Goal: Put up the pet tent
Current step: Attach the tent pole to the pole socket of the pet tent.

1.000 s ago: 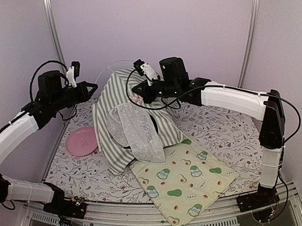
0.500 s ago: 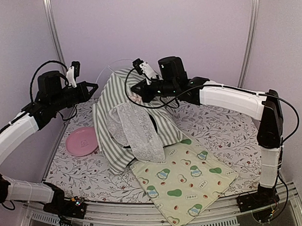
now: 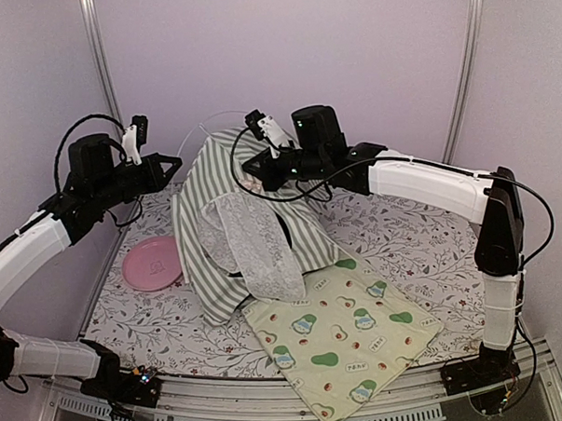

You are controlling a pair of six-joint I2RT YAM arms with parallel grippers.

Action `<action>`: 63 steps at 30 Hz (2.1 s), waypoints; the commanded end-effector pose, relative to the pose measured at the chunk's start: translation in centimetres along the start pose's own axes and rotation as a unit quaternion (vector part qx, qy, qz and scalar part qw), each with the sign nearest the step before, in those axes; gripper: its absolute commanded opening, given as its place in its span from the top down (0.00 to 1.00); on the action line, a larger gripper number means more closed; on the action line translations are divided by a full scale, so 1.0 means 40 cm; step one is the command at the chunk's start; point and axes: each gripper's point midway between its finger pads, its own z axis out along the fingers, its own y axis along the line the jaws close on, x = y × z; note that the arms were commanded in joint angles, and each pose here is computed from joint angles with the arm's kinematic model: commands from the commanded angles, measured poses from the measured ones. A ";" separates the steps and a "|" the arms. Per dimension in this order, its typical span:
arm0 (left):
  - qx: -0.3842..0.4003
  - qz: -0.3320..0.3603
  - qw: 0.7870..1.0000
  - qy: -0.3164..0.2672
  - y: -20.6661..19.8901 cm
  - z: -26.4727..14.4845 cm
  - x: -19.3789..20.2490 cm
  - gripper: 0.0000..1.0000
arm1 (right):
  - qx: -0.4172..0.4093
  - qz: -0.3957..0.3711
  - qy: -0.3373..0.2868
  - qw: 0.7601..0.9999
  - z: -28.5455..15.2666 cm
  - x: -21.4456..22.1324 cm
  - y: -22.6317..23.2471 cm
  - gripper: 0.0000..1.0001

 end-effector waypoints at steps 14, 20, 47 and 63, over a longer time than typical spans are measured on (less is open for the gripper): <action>0.003 0.004 0.999 -0.044 -0.004 -0.011 -0.061 1.00 | -0.009 0.002 0.014 1.000 -0.014 0.025 0.000 1.00; 0.002 0.006 0.999 -0.042 -0.002 -0.009 -0.058 1.00 | -0.007 0.001 0.010 1.000 -0.018 0.022 -0.001 1.00; 0.018 0.004 0.999 -0.036 -0.017 -0.010 -0.055 1.00 | -0.022 -0.002 -0.033 0.999 -0.042 -0.010 0.016 1.00; 0.041 0.000 0.998 -0.044 -0.055 -0.038 -0.088 1.00 | -0.018 0.021 -0.015 0.999 -0.020 0.018 0.008 1.00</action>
